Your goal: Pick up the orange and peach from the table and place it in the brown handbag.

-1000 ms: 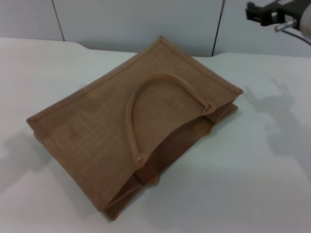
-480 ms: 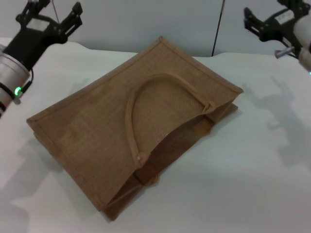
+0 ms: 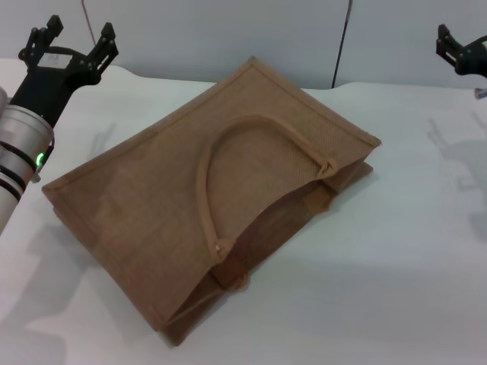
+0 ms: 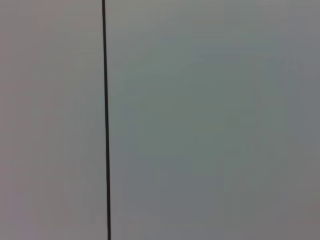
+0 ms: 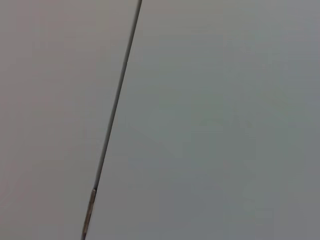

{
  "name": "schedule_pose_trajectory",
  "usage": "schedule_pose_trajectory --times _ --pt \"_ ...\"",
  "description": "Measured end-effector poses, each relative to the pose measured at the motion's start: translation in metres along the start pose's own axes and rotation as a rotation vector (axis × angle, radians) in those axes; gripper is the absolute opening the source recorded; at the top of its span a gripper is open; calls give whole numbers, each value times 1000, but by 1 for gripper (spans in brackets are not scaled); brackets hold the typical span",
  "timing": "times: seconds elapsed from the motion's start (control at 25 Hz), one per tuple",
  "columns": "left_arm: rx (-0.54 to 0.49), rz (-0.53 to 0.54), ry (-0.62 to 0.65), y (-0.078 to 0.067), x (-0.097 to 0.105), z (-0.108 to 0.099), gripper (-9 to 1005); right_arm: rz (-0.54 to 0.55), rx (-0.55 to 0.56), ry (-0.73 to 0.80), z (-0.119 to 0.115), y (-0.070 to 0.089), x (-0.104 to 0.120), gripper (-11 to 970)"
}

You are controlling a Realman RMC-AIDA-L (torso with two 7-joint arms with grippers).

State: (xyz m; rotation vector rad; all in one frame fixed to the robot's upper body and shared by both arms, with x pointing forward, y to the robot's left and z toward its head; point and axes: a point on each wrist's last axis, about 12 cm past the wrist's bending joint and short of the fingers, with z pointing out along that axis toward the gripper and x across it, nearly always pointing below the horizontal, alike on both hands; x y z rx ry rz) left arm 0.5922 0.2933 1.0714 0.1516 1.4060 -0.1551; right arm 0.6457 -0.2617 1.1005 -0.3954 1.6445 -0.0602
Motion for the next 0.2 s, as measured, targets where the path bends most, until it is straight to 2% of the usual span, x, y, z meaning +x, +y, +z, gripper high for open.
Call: schedule_pose_trajectory --times 0.2 --pt "-4 -4 17 0 3 -1 878 6 1 -2 0 0 0 833"
